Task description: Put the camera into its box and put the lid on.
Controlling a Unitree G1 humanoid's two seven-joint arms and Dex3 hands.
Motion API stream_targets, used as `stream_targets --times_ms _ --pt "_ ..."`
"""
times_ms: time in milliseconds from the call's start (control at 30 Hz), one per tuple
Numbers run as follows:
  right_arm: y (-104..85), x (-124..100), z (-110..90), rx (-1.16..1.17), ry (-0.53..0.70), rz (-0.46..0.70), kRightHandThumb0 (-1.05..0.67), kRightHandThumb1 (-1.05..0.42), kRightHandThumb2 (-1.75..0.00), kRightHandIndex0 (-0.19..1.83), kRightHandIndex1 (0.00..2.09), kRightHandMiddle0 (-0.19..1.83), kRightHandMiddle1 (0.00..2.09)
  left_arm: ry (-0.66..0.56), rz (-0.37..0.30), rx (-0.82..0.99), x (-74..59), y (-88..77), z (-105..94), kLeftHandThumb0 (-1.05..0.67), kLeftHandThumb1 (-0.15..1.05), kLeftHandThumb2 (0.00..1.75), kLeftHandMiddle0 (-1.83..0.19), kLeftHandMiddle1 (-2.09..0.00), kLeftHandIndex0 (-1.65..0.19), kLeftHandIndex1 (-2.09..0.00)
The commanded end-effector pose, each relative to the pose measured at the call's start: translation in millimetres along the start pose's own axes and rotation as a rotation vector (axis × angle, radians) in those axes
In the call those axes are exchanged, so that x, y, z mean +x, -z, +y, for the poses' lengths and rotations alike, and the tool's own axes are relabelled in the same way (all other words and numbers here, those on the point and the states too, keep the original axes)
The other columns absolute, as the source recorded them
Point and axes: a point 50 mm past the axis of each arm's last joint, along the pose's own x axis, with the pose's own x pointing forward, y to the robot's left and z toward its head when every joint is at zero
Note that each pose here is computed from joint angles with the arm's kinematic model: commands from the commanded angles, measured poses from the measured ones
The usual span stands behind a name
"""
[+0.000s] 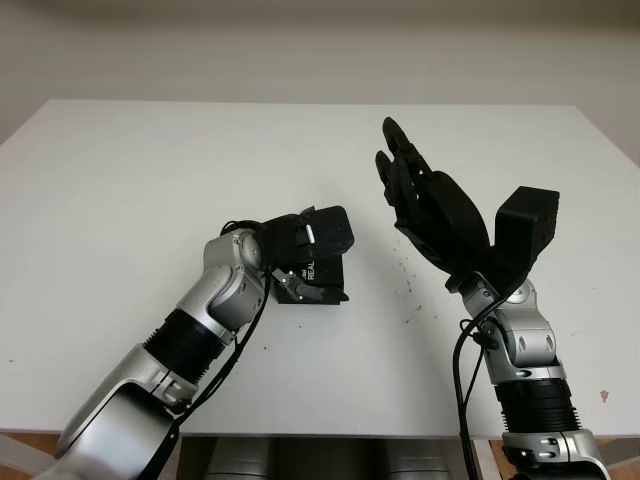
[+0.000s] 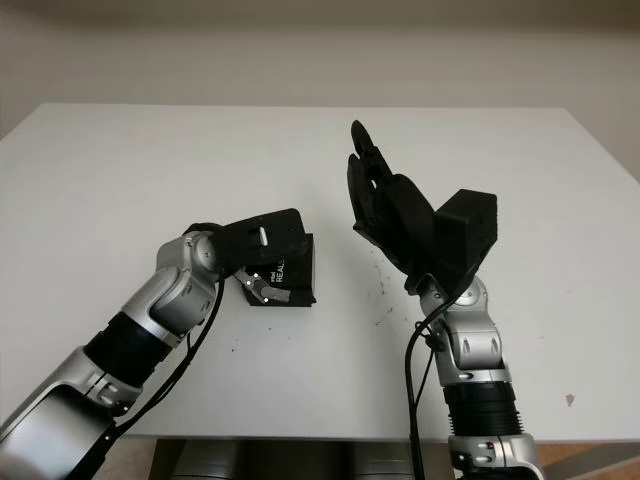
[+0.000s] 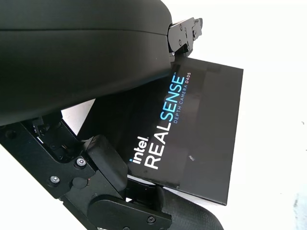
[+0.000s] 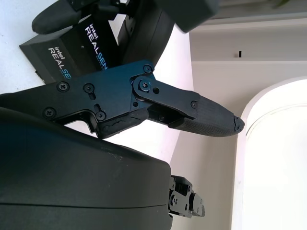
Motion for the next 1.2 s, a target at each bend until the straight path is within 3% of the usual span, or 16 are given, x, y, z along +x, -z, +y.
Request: stream_targets --times_ms 0,233,433,633,800,867,933,1067,1167 --pt "-5.3 -0.6 -1.6 -0.020 -0.002 -0.016 -0.69 -1.05 -0.75 -0.19 0.00 -0.19 0.00 0.234 0.063 -0.091 11.1 24.1 -52.9 -0.84 1.05 0.68 0.19 0.00 0.19 0.00" --pt "-5.1 -0.8 -1.5 -0.015 -0.004 -0.008 -0.70 -1.05 -0.74 -0.19 0.00 -0.19 0.00 0.230 -0.060 -0.102 -2.6 13.8 -40.8 -0.85 1.05 0.67 0.19 0.00 0.19 0.00" --pt "-4.9 -1.2 -2.0 -0.019 -0.006 -0.008 -0.67 -1.05 -0.76 -0.19 0.00 -0.19 0.00 0.216 -0.102 -0.128 -8.0 12.2 -34.6 -0.85 1.05 0.68 0.19 0.00 0.19 0.00" --pt "-4.7 -1.4 -1.3 -0.012 -0.005 -0.007 -0.67 -1.05 -0.74 -0.19 0.00 -0.19 0.00 0.171 -0.099 -0.118 -9.1 13.1 -32.0 -0.84 1.05 0.68 0.19 0.00 0.19 0.00" --pt "-4.9 -2.3 -0.9 -0.015 -0.004 -0.004 -0.67 -1.05 -0.75 -0.19 0.00 -0.19 0.00 0.067 -0.134 -0.128 -7.2 15.7 -33.9 -0.80 1.05 0.71 0.18 -0.01 0.19 0.00" --pt "-4.9 -2.7 -0.9 -0.014 -0.004 -0.003 -0.67 -1.05 -0.74 -0.19 0.00 -0.19 0.00 0.000 -0.139 -0.146 -6.9 17.5 -34.7 -0.76 1.05 0.53 0.00 -0.09 0.05 -0.07" --pt "-4.8 -2.9 -1.1 -0.011 -0.004 0.002 -0.67 -1.05 -0.74 -0.19 0.00 -0.19 0.00 -0.040 -0.142 -0.162 -7.2 18.3 -35.2 -0.76 1.05 0.47 -0.05 -0.09 0.00 -0.09" --pt "-4.5 -3.2 -1.5 -0.011 -0.002 0.006 -0.67 -1.05 -0.74 -0.19 0.00 -0.19 0.00 -0.093 -0.162 -0.217 -9.1 18.2 -34.3 -0.78 1.05 0.62 -0.20 -0.13 -0.08 -0.12" --pt "-4.1 -3.5 -1.4 -0.005 -0.002 0.004 -0.67 -1.05 -0.73 -0.19 0.00 -0.19 0.00 -0.118 -0.169 -0.279 -8.2 19.5 -33.2 -0.75 1.05 0.67 -0.20 -0.12 -0.10 -0.13"
